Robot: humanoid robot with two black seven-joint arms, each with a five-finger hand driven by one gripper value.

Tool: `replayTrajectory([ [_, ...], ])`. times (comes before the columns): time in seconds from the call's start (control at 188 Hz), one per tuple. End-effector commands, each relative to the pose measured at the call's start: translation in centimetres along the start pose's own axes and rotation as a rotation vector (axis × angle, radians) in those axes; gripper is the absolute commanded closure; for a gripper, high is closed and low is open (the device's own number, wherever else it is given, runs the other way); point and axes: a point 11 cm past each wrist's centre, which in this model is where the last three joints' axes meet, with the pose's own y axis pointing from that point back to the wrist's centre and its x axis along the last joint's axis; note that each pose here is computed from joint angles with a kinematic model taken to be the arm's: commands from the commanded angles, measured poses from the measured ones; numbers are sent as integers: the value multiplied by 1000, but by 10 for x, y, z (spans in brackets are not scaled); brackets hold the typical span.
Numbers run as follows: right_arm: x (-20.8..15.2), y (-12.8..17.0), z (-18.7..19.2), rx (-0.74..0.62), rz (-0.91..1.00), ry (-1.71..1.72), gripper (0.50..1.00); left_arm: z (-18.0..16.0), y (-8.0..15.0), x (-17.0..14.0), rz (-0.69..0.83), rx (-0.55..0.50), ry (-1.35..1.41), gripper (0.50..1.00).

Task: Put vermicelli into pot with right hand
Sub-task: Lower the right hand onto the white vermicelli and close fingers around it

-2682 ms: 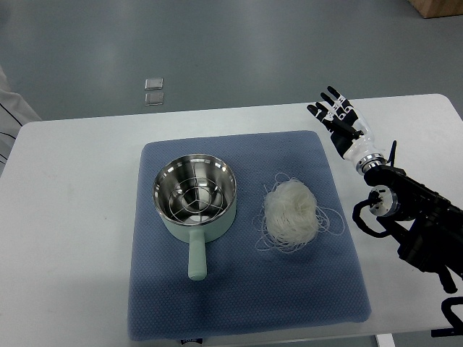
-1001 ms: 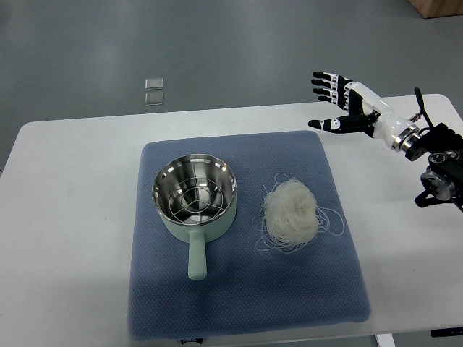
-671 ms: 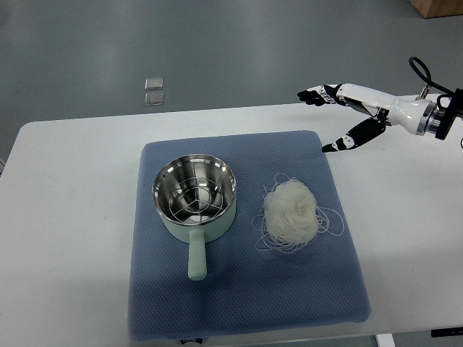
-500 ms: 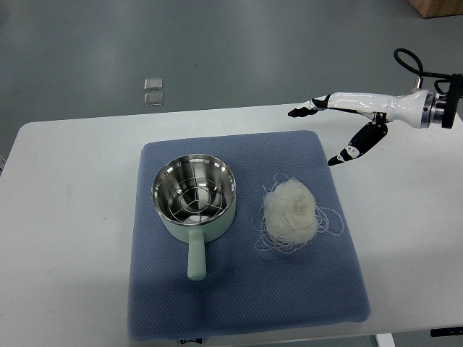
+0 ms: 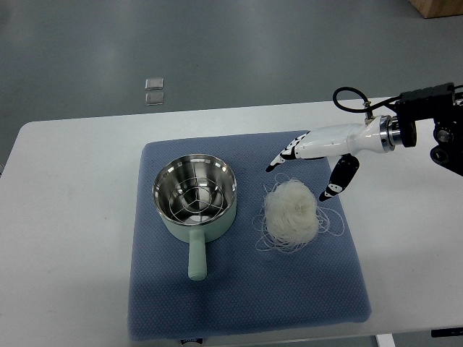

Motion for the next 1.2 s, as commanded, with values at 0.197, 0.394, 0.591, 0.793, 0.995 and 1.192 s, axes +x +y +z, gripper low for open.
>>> replayTrajectory([
  [0.197, -24, -15, 1, -15, -7, 34, 589, 0, 0, 0, 0, 0, 0, 500],
  [0.394, -38, -24, 0, -13, -9, 28, 589, 0, 0, 0, 0, 0, 0, 500],
  [0.591, -41, -32, -1, -17, 5, 33, 589, 0, 0, 0, 0, 0, 0, 500],
  [0.793, -45, -34, 4, -31, 6, 24, 589, 0, 0, 0, 0, 0, 0, 500],
  [0.995, -53, -40, 8, -46, 17, 22, 589, 0, 0, 0, 0, 0, 0, 500],
  [1.192, -60, -40, 10, -52, 0, 16, 591, 0, 0, 0, 0, 0, 0, 500],
])
